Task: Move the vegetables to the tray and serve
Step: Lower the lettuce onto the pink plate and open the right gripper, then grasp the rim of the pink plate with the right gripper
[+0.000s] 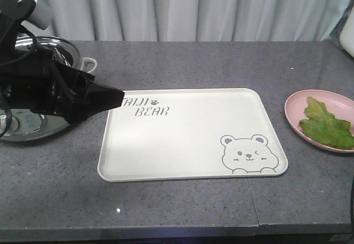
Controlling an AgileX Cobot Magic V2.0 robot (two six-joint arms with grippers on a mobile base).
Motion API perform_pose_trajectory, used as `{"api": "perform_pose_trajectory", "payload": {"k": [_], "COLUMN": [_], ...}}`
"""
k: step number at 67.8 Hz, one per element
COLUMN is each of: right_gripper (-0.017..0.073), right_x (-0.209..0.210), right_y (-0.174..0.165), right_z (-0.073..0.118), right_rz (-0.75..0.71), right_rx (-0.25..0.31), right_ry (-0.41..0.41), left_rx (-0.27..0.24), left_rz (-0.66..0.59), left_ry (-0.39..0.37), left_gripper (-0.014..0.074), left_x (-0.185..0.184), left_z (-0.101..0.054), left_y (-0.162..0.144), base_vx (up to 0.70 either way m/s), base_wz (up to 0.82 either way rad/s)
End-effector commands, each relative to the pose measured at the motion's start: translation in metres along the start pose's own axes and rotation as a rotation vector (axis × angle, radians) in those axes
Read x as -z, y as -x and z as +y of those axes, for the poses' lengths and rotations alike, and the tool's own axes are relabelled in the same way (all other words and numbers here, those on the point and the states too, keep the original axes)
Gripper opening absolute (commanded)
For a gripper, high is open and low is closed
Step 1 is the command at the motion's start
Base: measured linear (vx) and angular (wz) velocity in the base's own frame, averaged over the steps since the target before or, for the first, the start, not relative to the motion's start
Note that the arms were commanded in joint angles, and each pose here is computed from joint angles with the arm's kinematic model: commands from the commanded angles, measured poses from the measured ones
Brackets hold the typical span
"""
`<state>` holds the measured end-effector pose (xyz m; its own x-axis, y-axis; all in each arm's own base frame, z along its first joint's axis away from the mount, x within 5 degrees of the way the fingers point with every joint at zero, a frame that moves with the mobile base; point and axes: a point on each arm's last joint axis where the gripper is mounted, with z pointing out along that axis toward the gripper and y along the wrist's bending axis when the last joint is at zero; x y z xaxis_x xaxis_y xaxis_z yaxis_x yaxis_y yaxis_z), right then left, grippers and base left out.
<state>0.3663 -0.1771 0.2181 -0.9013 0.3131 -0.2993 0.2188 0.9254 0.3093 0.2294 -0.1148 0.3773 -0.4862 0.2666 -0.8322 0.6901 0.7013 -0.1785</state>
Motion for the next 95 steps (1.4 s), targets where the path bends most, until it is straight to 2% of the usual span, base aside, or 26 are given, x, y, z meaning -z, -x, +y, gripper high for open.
{"api": "perform_pose_trajectory", "payload": {"k": [1, 12, 28, 46, 61, 80, 95], "right_gripper": [0.0306, 0.0221, 0.0145, -0.0014, -0.001, -0.0006, -0.0005], "right_x": [0.026, 0.02, 0.017, 0.017, 0.026, 0.065, 0.089], "right_y": [0.01, 0.009, 0.009, 0.008, 0.009, 0.009, 0.006], "right_z": [0.009, 0.006, 0.005, 0.003, 0.007, 0.028, 0.047], "right_rz": [-0.097, -0.082, -0.069, -0.062, -0.08, -0.177, -0.238], "right_rx": [0.027, 0.024, 0.024, 0.03, 0.026, 0.037, 0.045], "right_ry": [-0.002, -0.001, -0.003, -0.02, -0.017, 0.016, 0.105], "left_rx": [0.005, 0.005, 0.005, 0.006, 0.006, 0.006, 0.006], "left_rz": [-0.092, -0.092, -0.092, -0.092, -0.092, -0.092, -0.092], "left_ry": [0.002, 0.002, 0.002, 0.002, 0.002, 0.002, 0.002], "left_gripper": [0.0534, 0.0534, 0.0534, 0.0534, 0.0534, 0.0534, 0.0534], "left_x": [0.012, 0.012, 0.012, 0.012, 0.012, 0.012, 0.012], "left_z": [-0.006, -0.006, -0.006, -0.006, -0.006, -0.006, -0.006], "left_y": [0.013, 0.013, 0.013, 0.013, 0.013, 0.013, 0.013], "base_vx": [0.0, 0.0, 0.0, 0.0, 0.0, 0.0, 0.0], "base_wz": [0.0, 0.0, 0.0, 0.0, 0.0, 0.0, 0.0]}}
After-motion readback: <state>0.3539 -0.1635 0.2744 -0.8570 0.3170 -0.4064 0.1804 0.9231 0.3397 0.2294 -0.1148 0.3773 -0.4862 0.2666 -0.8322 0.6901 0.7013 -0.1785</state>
